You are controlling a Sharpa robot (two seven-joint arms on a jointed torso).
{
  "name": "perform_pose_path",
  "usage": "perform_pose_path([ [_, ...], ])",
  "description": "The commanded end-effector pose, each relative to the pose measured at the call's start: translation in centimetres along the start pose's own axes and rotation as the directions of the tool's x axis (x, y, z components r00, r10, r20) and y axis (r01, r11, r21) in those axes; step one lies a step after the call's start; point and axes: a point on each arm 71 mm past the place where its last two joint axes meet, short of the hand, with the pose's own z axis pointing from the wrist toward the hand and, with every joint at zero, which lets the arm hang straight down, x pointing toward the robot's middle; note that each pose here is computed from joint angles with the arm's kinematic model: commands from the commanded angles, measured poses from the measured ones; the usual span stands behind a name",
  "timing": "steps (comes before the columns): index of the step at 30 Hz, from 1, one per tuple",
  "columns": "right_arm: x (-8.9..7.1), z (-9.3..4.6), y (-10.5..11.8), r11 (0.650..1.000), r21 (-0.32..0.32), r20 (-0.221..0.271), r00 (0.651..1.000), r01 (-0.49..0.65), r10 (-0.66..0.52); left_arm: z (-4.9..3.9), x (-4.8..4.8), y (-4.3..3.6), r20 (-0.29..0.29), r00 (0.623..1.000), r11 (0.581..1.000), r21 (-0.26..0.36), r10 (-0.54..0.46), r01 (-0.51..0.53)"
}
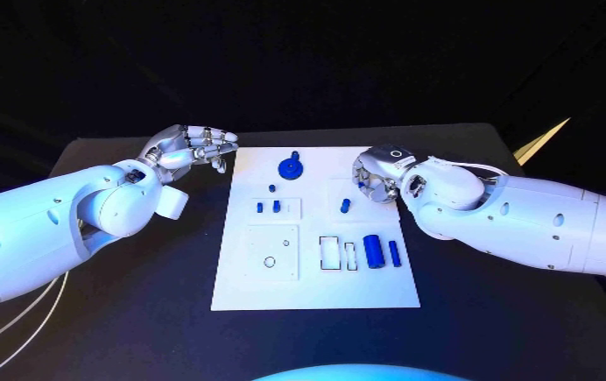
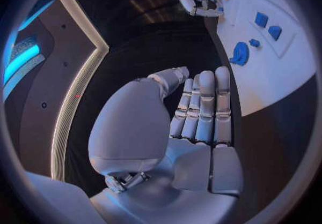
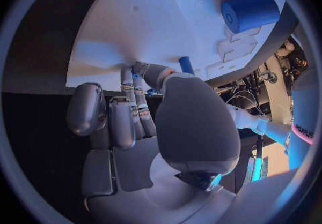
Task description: Assemble the parts on the task board
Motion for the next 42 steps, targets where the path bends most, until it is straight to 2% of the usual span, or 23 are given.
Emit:
perform_pose_path([
  [1, 1.0, -0.4, 0.1, 1.0, -0.004, -0.024, 1.0, -0.007, 0.007, 0.02, 0.07, -0.06, -0.005, 1.0, 1.0, 0.001, -0.001, 0.001],
  [20, 0.5, -1.1, -0.1, 0.999, -0.007, -0.007, 0.999, -0.046, 0.046, -0.06, -0.28, 0.0, 0.003, 1.0, 1.0, -0.002, 0.001, -0.001],
  [31, -1.3, -1.5, 0.3, 0.996, -0.023, 0.039, 0.996, -0.082, 0.083, -0.05, -0.34, 0.02, 0.004, 1.0, 1.0, -0.002, 0.002, -0.002],
  [42, -1.7, -1.7, 0.4, 0.995, -0.023, 0.048, 0.994, -0.094, 0.095, -0.09, -0.41, 0.04, 0.003, 1.0, 1.0, -0.005, 0.001, -0.001],
])
